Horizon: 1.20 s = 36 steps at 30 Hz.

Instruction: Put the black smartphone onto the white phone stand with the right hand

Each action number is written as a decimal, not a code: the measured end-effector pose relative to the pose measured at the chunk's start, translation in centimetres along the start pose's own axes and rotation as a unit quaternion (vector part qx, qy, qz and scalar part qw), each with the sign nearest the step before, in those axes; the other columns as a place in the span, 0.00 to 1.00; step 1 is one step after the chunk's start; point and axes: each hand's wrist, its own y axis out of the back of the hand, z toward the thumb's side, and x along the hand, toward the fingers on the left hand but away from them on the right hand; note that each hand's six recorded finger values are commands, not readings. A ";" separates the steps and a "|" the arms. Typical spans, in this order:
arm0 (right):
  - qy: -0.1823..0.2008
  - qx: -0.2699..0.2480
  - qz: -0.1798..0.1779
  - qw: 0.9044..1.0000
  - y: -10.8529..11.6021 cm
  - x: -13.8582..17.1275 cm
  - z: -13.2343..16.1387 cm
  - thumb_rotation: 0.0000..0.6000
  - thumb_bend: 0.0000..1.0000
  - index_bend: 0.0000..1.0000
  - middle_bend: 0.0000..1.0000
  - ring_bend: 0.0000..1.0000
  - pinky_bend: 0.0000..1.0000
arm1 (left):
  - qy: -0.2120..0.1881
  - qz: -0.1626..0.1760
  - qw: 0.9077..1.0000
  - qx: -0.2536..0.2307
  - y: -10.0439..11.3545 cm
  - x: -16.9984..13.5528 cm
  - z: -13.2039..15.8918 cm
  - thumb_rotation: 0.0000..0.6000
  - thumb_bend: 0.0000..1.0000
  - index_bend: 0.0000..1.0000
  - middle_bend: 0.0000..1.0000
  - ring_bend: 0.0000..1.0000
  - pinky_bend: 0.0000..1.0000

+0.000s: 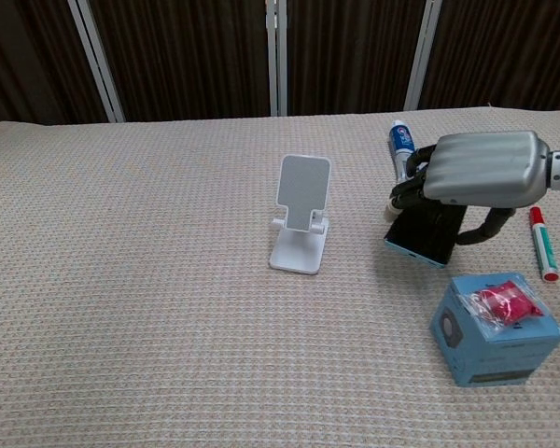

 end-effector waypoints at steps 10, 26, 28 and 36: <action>-0.022 0.082 -0.088 0.993 7.0 0.4 -0.8 1.00 0.25 0.55 0.58 0.53 0.27 | -0.006 -0.001 1.000 -0.015 0.4 0.0 -0.3 1.00 0.00 0.00 0.00 0.00 0.00; -0.083 0.428 -0.176 0.882 15.0 -4.5 0.8 1.00 0.25 0.54 0.58 0.53 0.27 | 0.004 -0.002 1.000 -0.019 0.6 0.3 -1.1 1.00 0.00 0.00 0.00 0.00 0.00; -0.081 0.460 -0.171 0.867 14.7 -5.5 1.6 1.00 0.25 0.54 0.58 0.53 0.27 | 0.008 -0.002 1.000 -0.018 0.6 0.4 -1.3 1.00 0.00 0.00 0.00 0.00 0.00; -0.070 0.523 -0.148 0.836 13.3 -8.9 4.9 1.00 0.25 0.55 0.58 0.54 0.27 | 0.019 -0.007 1.000 -0.017 0.3 0.7 -2.0 1.00 0.00 0.00 0.00 0.00 0.00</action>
